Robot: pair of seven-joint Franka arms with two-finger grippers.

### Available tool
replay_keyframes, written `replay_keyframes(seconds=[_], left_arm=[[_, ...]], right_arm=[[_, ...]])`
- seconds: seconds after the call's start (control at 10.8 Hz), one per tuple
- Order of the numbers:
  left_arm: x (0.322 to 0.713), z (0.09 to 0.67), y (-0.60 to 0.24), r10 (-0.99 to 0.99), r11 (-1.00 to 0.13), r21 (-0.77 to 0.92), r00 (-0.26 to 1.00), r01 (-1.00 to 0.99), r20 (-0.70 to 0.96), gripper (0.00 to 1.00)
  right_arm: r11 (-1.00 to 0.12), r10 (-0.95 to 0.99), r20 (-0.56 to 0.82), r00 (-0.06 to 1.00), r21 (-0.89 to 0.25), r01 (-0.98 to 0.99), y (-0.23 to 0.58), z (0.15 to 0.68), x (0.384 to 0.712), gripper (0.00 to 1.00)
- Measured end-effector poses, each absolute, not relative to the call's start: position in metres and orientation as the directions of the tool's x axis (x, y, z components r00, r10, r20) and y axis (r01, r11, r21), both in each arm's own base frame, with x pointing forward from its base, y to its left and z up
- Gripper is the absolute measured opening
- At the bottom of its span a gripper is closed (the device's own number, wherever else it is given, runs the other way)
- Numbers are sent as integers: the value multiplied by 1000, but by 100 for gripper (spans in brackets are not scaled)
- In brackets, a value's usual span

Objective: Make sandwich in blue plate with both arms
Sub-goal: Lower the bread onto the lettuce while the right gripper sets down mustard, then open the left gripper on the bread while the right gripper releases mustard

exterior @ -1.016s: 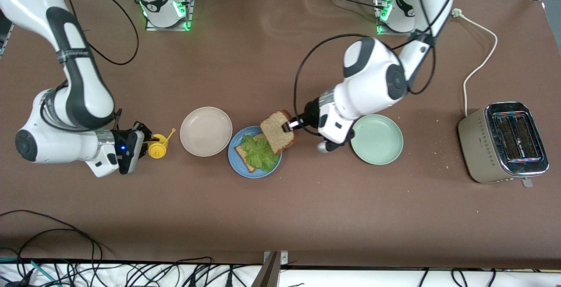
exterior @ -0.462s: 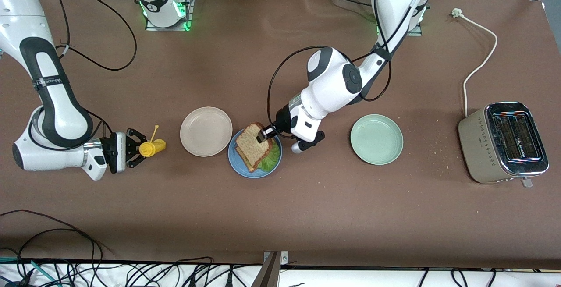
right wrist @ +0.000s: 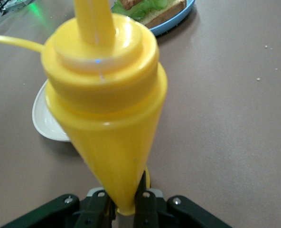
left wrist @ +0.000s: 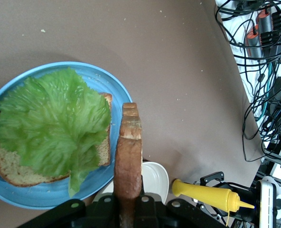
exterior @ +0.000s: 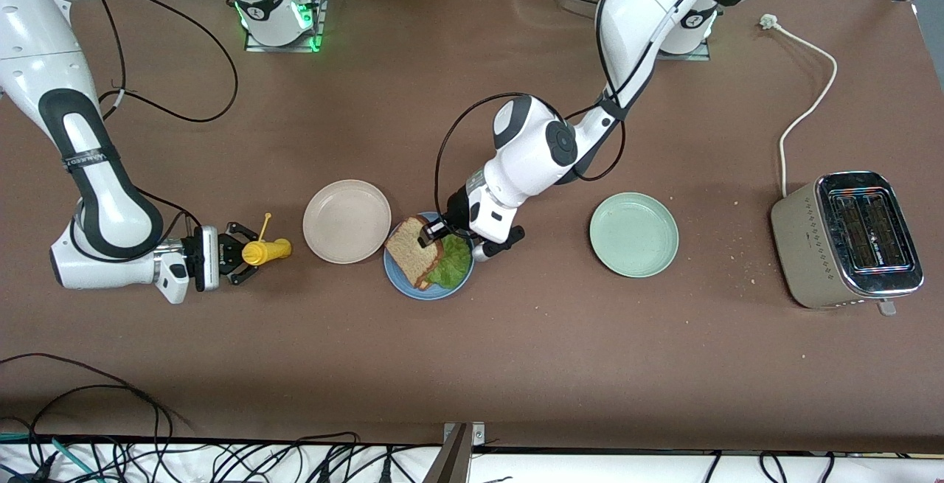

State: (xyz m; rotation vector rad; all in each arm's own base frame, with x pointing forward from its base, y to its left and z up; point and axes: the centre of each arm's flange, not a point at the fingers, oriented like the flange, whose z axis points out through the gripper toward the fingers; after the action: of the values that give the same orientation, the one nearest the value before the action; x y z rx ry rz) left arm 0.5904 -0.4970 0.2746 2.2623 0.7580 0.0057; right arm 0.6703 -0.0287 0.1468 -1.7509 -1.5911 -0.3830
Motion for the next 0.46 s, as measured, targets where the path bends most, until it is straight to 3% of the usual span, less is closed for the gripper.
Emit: replay_keyframes(seconds=[0.28,0.37,0.46], left_arm=[[592,270,-496,527,-554,650,824,520,-211,9],[594,269,-494,530,-554,648,822,522,-209,9],[595,266,-492,531,-556,645,821,525,-210,9]], right_arm=[[45,722,672,167,-286,957,-29,140,671,17],[45,719,675,166,-284,958,-31,140,670,21],[49,718,680,149,-264,963,-35,139,671,32]])
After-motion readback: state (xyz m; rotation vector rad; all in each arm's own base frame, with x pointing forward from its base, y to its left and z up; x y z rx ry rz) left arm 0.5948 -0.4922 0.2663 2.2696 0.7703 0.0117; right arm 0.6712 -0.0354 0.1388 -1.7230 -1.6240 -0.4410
